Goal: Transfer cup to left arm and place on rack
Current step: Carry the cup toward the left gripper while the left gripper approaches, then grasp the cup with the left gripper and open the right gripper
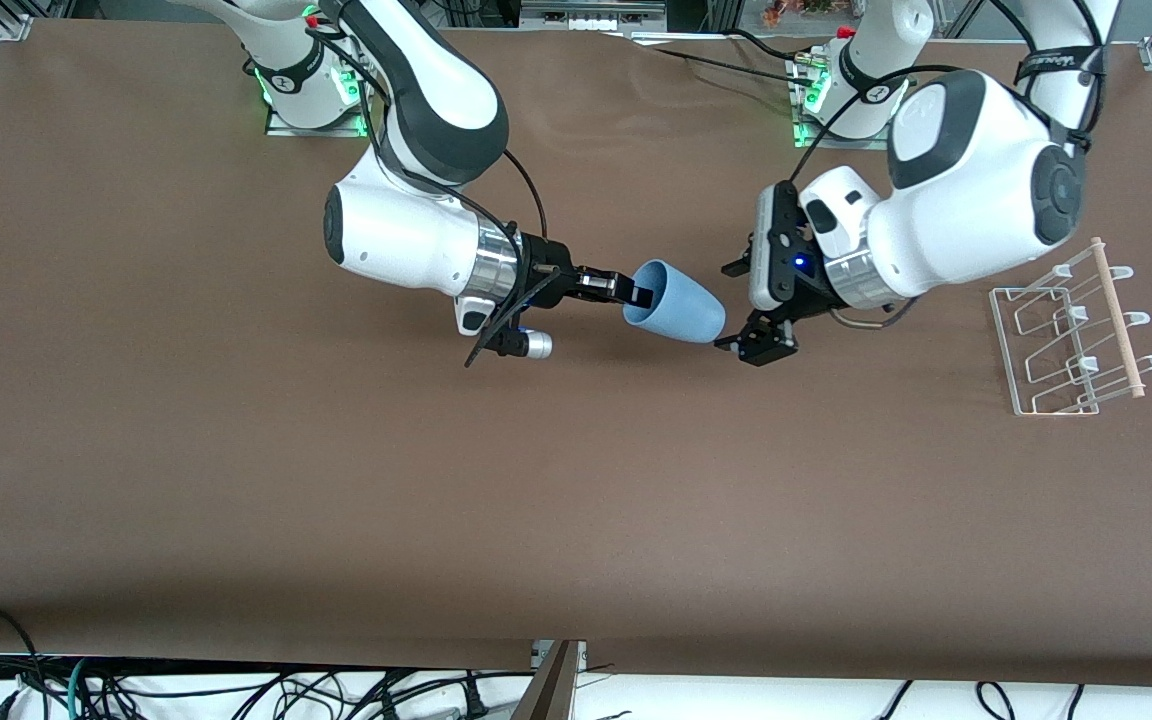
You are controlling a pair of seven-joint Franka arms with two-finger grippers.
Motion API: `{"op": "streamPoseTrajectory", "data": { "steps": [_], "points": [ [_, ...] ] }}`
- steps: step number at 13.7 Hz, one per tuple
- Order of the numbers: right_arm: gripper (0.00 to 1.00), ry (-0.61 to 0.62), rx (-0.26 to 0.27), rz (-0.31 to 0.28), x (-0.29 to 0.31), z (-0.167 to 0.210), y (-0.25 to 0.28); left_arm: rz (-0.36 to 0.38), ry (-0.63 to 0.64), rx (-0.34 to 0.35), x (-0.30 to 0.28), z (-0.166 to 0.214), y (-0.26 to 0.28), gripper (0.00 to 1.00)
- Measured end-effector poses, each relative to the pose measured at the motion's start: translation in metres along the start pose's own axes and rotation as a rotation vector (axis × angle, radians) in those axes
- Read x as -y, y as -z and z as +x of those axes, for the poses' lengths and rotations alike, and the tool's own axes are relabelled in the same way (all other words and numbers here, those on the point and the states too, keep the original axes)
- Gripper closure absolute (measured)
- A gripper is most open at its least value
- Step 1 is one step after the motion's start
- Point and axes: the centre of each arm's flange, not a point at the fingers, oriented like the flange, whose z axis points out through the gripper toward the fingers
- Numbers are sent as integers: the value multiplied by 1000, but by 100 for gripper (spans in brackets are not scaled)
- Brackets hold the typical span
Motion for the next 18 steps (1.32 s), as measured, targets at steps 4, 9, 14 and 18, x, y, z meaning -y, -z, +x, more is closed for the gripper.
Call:
{"op": "streamPoseTrajectory", "data": {
  "steps": [4,9,14,18],
  "points": [
    [94,4,-25,6,5,-12,-14,17,12,-4,-5,11,-14,0],
    [94,-14,-34,9,6,-10,-12,72,35,5,-7,3,-35,0],
    [94,-16,-34,7,5,-8,-12,88,29,18,-7,2,-37,24],
    [94,-20,-35,8,5,-8,-12,88,36,18,-7,2,-37,26]
  ]
}}
